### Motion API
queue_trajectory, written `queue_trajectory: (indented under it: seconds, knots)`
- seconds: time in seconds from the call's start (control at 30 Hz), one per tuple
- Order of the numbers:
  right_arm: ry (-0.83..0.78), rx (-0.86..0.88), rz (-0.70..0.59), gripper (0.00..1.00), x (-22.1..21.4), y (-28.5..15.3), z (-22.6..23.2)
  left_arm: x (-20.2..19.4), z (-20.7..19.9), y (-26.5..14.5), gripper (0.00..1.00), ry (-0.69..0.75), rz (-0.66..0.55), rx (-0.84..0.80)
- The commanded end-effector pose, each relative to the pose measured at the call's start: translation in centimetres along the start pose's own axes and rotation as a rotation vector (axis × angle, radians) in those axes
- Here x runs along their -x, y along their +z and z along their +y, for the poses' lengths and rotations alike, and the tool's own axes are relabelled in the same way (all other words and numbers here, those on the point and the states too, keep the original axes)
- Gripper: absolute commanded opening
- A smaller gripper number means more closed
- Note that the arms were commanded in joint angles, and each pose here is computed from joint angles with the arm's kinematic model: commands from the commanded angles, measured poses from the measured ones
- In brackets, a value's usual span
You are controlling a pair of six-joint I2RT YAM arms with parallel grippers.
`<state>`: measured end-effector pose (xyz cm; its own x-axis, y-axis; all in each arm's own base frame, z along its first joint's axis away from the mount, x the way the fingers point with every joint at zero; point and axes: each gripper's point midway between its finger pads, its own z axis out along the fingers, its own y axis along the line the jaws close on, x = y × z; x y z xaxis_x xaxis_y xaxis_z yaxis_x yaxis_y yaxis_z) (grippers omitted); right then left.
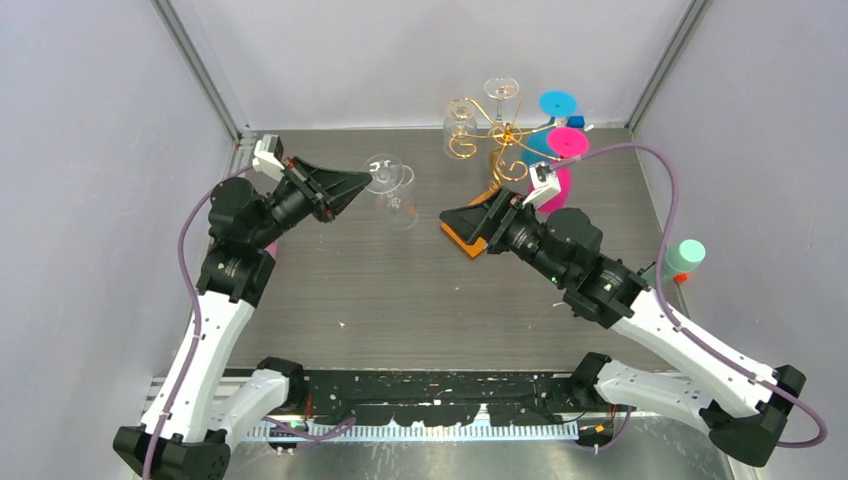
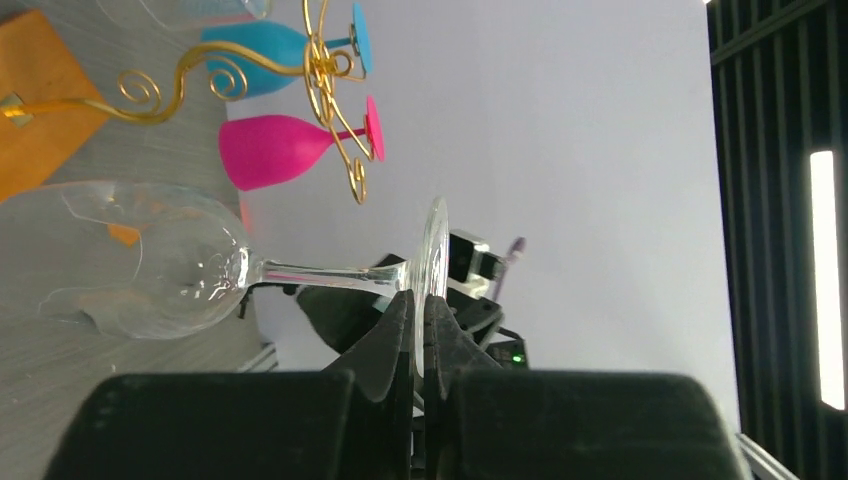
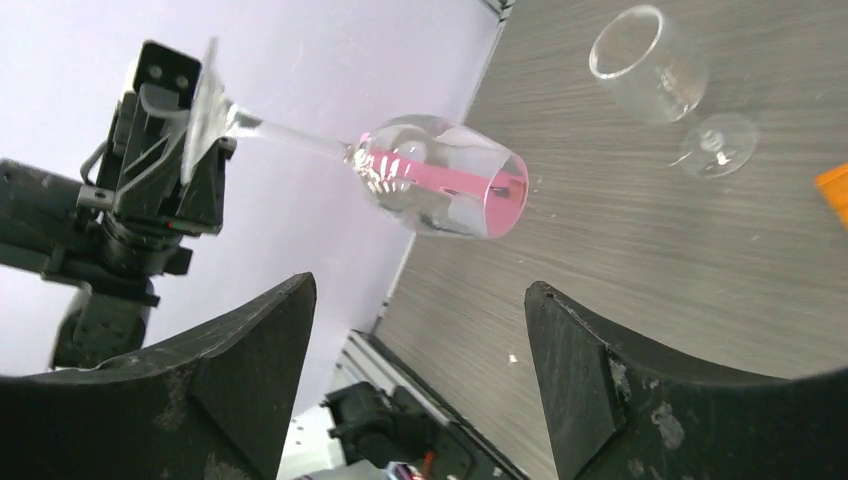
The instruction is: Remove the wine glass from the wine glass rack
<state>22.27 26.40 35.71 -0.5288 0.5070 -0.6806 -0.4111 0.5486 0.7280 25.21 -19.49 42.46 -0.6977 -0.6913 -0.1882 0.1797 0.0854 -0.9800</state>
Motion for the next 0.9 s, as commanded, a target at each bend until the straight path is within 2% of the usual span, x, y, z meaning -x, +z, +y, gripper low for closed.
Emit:
queue_trajectory:
  seconds: [0.0,0.07,0.17,0.27,0.4,0.63,0.87]
  knots:
    - [0.273,0.172,-0.14,0.82,1.8,0.8,2.8,-1.6,-4.3,-2.2,0.0,-0.045,0.055,-0.141]
    - [0.307,0.215,-0.148,0.83,1.8,1.0,3.5,-1.8,-4.9,-2.9,0.0,-0.045,0.045,-0.154]
    - [0.192,0.308,-0.115,0.81,1.4,0.7,6.3,-2.3,-5.2,-3.8,0.0,-0.05,0.039,-0.146]
    - [-0.073,0.441,-0.069,0.7,0.6,-0.3,10.0,-2.9,-5.1,-4.6,0.0,-0.045,0.043,-0.123]
    - [-0.353,0.53,-0.05,0.67,-1.2,-1.2,12.9,-3.5,-4.1,-5.6,0.0,-0.062,0.035,-0.087]
    - [-0.719,0.479,-0.117,0.63,-2.5,1.8,11.2,-3.9,-3.4,-5.7,0.0,-0.121,0.053,-0.098]
    - [-0.881,0.472,-0.127,0.63,-3.3,3.8,10.6,-4.2,-3.3,-6.0,0.0,-0.141,0.066,-0.096]
